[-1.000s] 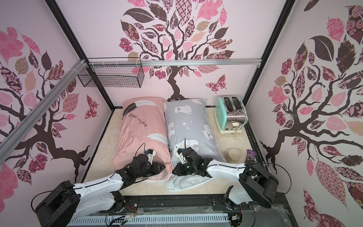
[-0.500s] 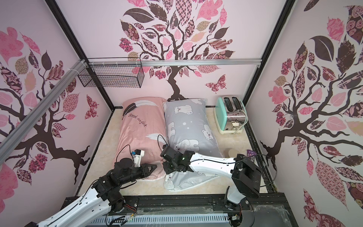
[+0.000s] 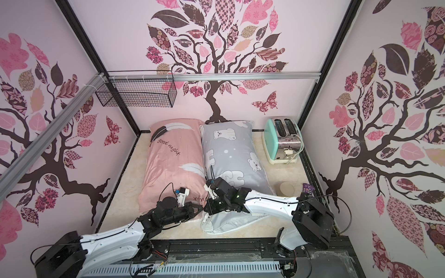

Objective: Zip up pillowcases
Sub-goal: Pick up the pillowcase from the center of the board.

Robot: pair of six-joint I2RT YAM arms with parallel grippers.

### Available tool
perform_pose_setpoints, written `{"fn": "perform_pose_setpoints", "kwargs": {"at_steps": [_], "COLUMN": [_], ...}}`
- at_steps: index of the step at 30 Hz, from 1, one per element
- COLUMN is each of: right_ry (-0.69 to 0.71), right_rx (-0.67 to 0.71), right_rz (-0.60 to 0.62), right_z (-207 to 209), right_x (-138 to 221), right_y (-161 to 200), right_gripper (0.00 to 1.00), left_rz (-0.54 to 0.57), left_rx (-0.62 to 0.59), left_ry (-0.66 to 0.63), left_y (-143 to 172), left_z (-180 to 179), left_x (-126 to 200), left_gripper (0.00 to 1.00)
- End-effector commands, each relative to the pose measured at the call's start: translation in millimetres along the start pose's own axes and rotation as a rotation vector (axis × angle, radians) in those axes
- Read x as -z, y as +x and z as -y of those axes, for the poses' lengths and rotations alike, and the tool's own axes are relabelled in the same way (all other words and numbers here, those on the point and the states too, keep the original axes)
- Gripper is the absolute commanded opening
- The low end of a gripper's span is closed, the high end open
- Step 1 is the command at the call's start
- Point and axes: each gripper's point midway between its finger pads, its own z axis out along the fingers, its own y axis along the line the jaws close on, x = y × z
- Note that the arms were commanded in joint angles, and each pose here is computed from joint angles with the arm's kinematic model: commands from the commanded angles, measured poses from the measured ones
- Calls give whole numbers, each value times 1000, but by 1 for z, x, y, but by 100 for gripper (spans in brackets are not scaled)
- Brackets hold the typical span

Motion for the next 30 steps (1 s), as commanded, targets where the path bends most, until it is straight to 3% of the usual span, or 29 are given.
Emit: {"fn": "perform_pose_setpoints", "kwargs": {"at_steps": [1, 8, 13, 17, 22, 30], "right_ry": [-206, 15, 36, -14, -119, -317], "right_rx": [1, -2, -13, -16, -43, -71], "right_rz": [11, 59, 48, 53, 54, 55], "right_z": [-41, 11, 22, 17, 9, -20], "right_x": [8, 25, 20, 19, 21, 24], "right_y": [-12, -15, -15, -18, -17, -20], "right_gripper": [0, 0, 0, 0, 0, 0], "left_rz": [28, 56, 89, 139, 143, 80], "left_rx": [-12, 17, 9, 67, 91, 65], "left_ry": [132, 89, 113, 176, 267, 267], "left_y": [-12, -9, -12, -17, -17, -10], "left_z": [33, 6, 14, 14, 27, 30], "left_x": [-12, 6, 31, 48, 55, 47], "left_gripper": [0, 0, 0, 0, 19, 24]}}
